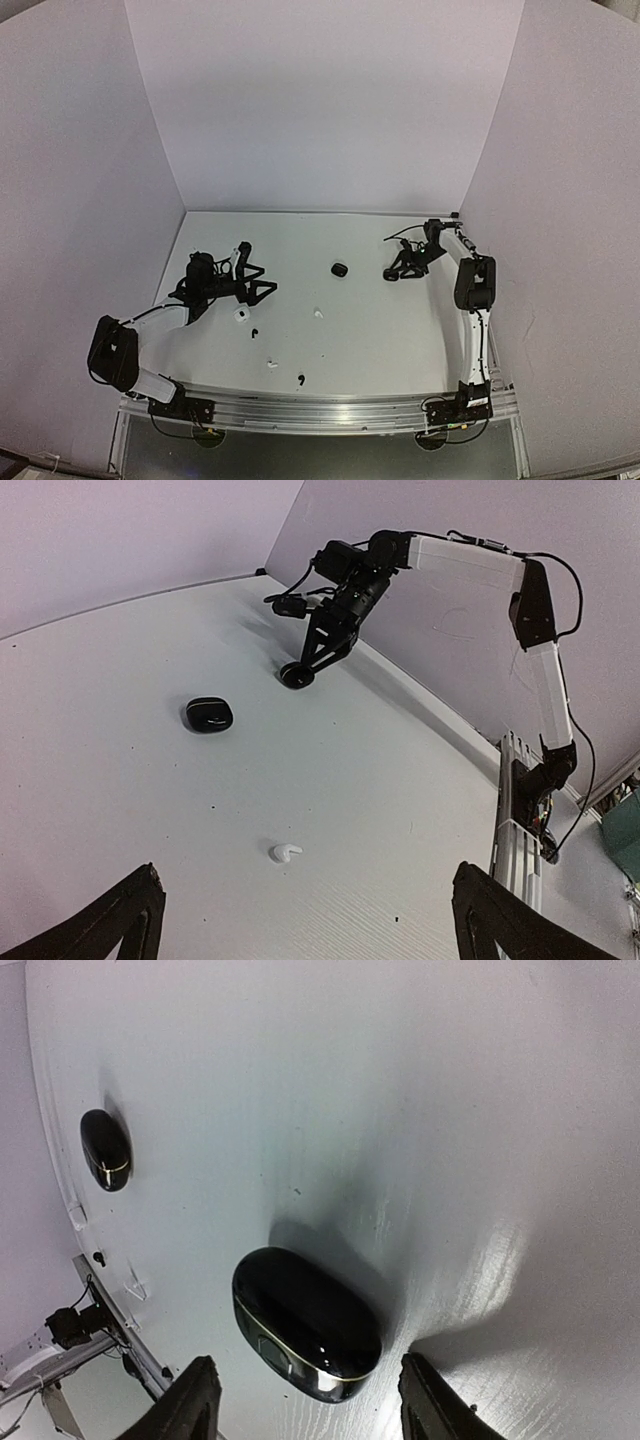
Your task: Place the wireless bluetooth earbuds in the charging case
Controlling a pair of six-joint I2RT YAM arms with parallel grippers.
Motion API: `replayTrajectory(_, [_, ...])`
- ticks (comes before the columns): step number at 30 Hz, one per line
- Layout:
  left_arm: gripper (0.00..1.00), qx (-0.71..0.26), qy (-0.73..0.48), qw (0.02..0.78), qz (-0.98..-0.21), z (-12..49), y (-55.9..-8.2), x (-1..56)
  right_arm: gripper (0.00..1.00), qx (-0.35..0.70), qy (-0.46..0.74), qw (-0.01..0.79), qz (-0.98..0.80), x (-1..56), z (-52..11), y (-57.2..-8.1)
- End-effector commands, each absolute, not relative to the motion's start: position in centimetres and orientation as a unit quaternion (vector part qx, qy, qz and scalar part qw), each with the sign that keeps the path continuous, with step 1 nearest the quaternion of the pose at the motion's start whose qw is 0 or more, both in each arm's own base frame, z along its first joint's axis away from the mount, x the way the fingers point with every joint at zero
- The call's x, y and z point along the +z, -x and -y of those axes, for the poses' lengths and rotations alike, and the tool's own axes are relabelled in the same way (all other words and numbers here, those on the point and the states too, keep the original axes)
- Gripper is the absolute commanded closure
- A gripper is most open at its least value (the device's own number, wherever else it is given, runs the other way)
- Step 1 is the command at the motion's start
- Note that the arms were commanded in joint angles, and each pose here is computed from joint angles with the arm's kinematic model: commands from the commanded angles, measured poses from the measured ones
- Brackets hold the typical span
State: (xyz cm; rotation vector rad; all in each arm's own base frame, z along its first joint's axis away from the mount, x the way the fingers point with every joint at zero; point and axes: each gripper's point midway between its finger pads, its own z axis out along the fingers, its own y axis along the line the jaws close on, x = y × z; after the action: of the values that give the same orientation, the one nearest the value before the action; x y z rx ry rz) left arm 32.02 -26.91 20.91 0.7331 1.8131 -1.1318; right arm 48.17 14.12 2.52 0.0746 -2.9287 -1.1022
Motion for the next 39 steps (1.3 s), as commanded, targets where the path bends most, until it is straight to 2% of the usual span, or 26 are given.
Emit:
replayTrajectory(1, [0.01, -0.448, -0.303, 0.454, -0.708, 26.9, -32.6, 22.7, 0.27, -0.307, -0.041, -0.053, 0.949, 7.1, -13.2, -49.4])
replayTrajectory(2, [0.01, -0.447, -0.304, 0.455, -0.708, 26.9, -32.6, 22.8, 0.21, -0.293, -0.053, -0.072, 0.952, 8.3, -13.3, -49.7])
replayTrajectory(4, [0.01, -0.448, -0.305, 0.455, -0.706, 26.9, -32.5, 22.8, 0.17, -0.264, -0.090, -0.112, 0.954, 10.1, -14.1, -50.3])
replayTrajectory(9, [0.01, -0.448, -0.308, 0.457, -0.704, 26.7, -32.1, 22.7, 0.14, -0.233, -0.284, -0.238, 0.899, 13.1, -21.9, -50.3])
replayTrajectory(12, [0.01, -0.446, -0.308, 0.458, -0.704, 26.6, -32.0, 22.7, 0.12, -0.239, -0.378, -0.270, 0.853, 12.8, -26.5, -49.7])
replayTrajectory(20, [0.01, -0.438, -0.318, 0.467, -0.699, 26.4, -31.7, 23.3, 0.16, -0.229, -0.449, -0.267, 0.821, 7.8, -32.3, -51.1])
replayTrajectory(25, [0.01, -0.434, -0.318, 0.472, -0.699, 26.4, -31.8, 23.4, 0.15, -0.205, -0.453, -0.268, 0.825, 5.8, -32.2, -52.2])
replayTrajectory(31, [0.01, -0.432, -0.317, 0.472, -0.700, 26.3, -31.9, 23.2, 0.15, -0.223, -0.457, -0.237, 0.828, 3.0, -32.7, -50.9])
replayTrajectory(39, [0.01, -0.433, -0.315, 0.471, -0.701, 26.2, -32.1, 23.0, 0.21, -0.188, -0.490, -0.220, 0.823, -0.1, -33.2, -50.1])
